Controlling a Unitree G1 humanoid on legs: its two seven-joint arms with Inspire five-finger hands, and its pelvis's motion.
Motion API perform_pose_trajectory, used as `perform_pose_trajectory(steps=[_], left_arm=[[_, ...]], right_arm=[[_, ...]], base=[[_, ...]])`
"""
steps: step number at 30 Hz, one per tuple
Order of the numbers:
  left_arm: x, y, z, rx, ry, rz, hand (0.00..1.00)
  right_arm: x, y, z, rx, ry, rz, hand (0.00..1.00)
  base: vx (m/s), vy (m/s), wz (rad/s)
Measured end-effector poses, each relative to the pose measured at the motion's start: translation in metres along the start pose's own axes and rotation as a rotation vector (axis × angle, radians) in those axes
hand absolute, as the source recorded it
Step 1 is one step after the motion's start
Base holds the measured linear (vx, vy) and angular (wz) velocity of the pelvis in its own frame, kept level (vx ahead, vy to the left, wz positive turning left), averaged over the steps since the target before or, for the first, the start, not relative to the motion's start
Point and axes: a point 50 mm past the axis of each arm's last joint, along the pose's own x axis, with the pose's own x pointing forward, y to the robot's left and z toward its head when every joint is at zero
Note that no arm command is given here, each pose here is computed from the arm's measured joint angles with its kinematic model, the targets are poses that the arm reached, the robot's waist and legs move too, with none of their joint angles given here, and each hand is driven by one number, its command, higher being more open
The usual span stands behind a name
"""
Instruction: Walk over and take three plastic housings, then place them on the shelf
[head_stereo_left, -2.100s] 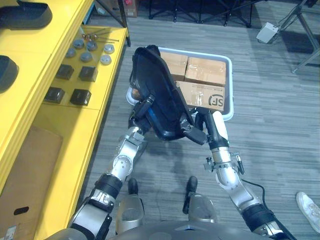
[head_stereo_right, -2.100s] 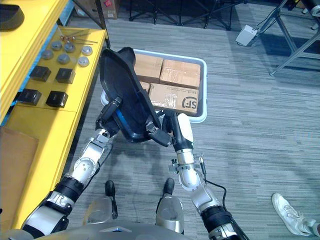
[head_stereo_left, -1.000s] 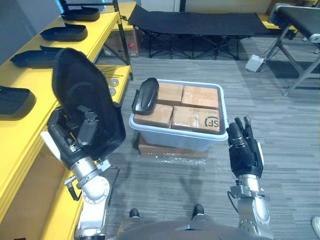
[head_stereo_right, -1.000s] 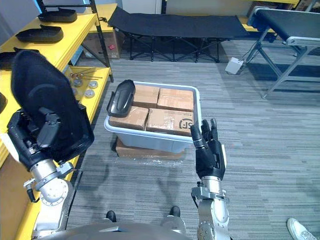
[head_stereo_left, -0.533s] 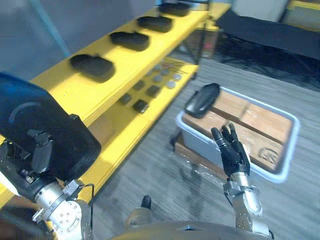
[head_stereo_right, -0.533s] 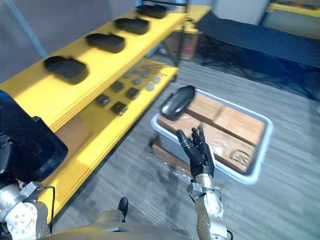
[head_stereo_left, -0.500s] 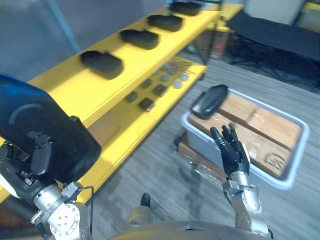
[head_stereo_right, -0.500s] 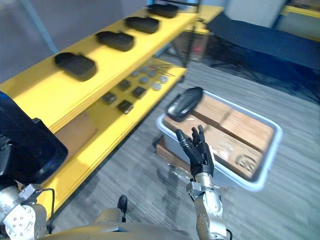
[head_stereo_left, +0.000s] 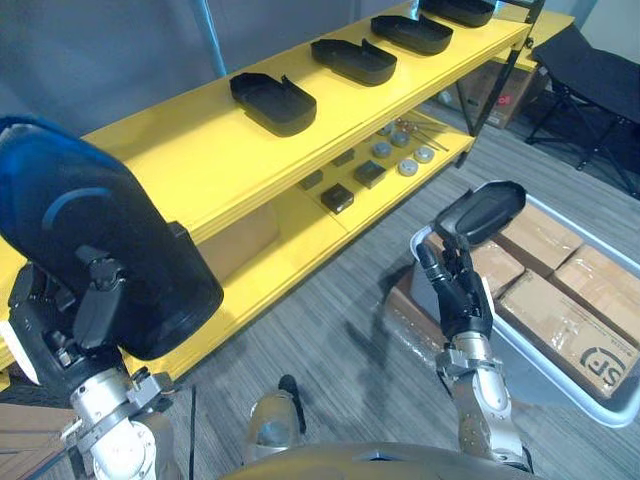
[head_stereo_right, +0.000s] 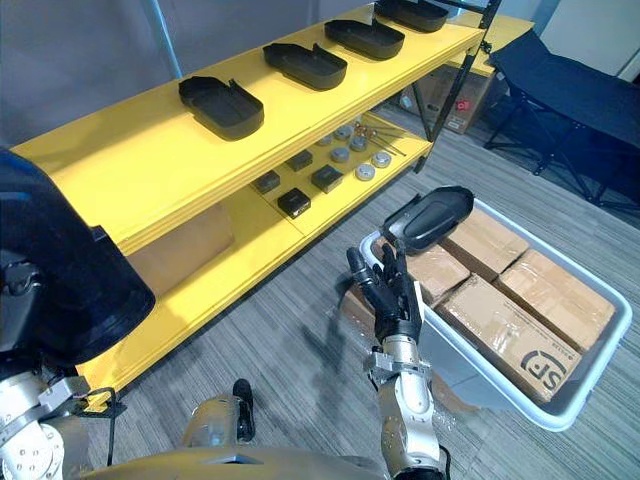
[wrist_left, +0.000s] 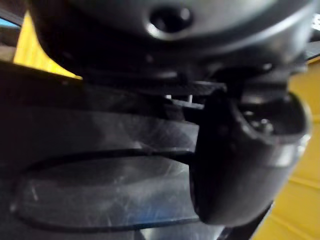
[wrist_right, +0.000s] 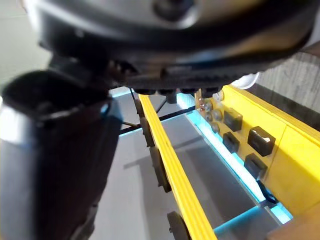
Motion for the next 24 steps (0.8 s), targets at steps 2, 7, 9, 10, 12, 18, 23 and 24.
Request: perform_pose_trajectory(steps=[2,7,9,10,12,18,23,24], left_arm=[[0.002,-0.006,-0.001,-0.02,-0.006,-0.007,0.0],[0.016,-0.016,0.005,-0.028,-0.083,-0.002,0.0],[0.016,-0.019,0.003,-0.034,-0.076,-0.012,0.0],[0.019,-0.025,0.003,-0.056,-0.083,-0.027,0.0],[0.022,-0.036,-0.002,-0.083,-0.075,-0.055,0.0],[0.011,-0.052,-0.017,-0.108,0.012,-0.137,0.0],[-0.005,-0.056,-0.024,-0.128,0.086,-0.159,0.0],[-0.005,-0.057,-0.024,-0.13,0.081,-0.175,0.0]], right_arm=[[0.002,-0.005,0.002,-0.009,-0.007,-0.023,1.0],[0.006,-0.001,0.009,-0.029,-0.05,-0.011,1.0],[0.007,0.0,0.017,-0.058,-0.087,-0.001,1.0],[0.009,-0.001,0.025,-0.061,-0.129,-0.003,1.0],[0.012,-0.004,0.035,-0.071,-0.178,-0.014,1.0],[0.015,0.009,0.062,-0.135,-0.336,-0.104,1.0],[0.007,-0.018,0.086,-0.288,-0.487,-0.305,1.0],[-0.001,-0.033,0.085,-0.308,-0.475,-0.378,1.0]], base=[[0.16,0.263,0.82],[0.23,0.12,1.0],[0.29,0.051,0.87],[0.26,-0.001,1.07],[0.23,-0.063,1.0],[0.21,-0.253,0.73],[0.12,-0.227,0.16],[0.11,-0.075,0.33]])
